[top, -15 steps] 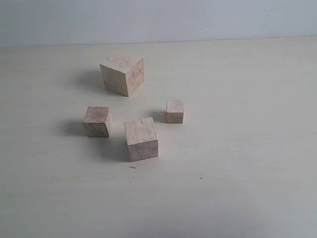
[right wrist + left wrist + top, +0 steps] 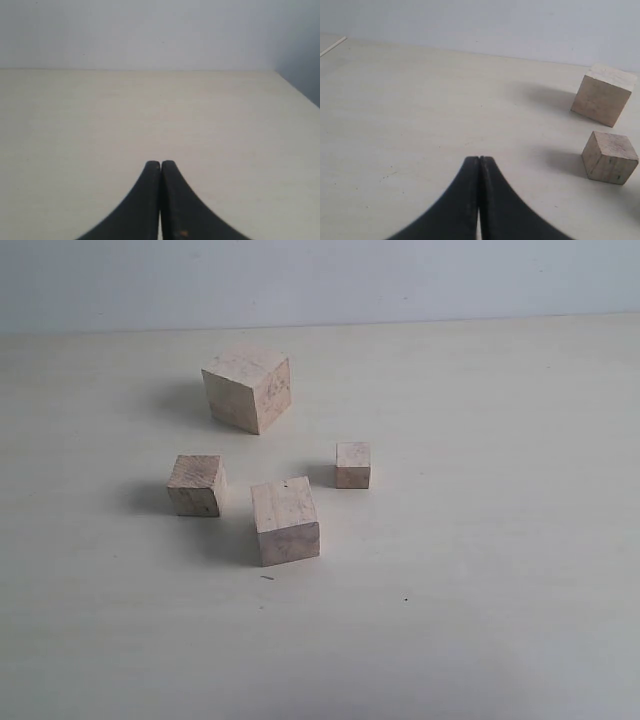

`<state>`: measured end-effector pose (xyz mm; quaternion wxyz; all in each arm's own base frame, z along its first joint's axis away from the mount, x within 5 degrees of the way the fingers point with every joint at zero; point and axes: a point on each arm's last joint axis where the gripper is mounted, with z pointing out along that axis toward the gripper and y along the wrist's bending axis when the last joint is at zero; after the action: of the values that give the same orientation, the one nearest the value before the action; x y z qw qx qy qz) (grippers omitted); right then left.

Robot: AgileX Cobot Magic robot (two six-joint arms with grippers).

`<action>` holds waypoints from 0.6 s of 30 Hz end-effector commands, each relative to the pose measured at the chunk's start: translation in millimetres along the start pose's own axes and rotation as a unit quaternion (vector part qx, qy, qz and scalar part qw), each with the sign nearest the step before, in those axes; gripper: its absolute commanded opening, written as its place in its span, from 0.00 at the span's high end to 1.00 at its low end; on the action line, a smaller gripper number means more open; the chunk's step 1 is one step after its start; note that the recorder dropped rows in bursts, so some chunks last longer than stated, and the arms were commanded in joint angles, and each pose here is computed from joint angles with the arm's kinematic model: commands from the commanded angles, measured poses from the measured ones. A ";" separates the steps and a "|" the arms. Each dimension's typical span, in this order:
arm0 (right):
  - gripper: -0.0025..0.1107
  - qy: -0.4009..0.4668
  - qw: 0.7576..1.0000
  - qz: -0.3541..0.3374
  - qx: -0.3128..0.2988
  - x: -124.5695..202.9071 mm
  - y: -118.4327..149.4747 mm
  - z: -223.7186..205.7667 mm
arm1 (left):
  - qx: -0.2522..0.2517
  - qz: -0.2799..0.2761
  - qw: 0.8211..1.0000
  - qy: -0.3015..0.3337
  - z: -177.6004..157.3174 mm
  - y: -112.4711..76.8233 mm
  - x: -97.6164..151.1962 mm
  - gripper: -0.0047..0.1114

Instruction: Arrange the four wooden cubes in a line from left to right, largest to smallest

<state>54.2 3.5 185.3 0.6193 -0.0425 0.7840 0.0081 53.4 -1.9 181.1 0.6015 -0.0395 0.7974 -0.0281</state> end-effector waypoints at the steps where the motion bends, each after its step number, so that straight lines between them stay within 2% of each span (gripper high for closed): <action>1: 0.98 -0.137 0.991 -0.003 0.003 -23.4 -0.5 -3.5 | 0.003 -0.003 1.000 -0.005 -0.1 -0.3 0.0 0.96; 4: 0.98 -0.253 0.967 0.008 0.003 -43.3 -1.0 -11.7 | 0.003 -0.003 1.000 -0.005 -0.1 -0.3 0.0 0.96; 7: 0.98 -0.328 0.945 0.008 0.005 -55.1 -1.4 -19.6 | 0.003 -0.003 1.000 -0.005 -0.1 -0.3 0.0 0.96; 16: 0.98 -0.374 0.927 0.011 0.005 -62.0 -1.7 -25.6 | 0.003 -0.003 1.000 -0.005 -0.1 -0.3 0.0 0.96; 18: 0.98 -0.382 0.923 0.036 -0.003 -63.0 -2.1 -26.6 | 0.003 -0.003 1.000 -0.005 -0.1 -0.3 0.0 0.96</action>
<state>45.0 3.6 250.8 0.8622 -0.0243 0.5053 0.0249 53.4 -1.9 181.1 0.6015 -0.0395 0.7974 -0.0281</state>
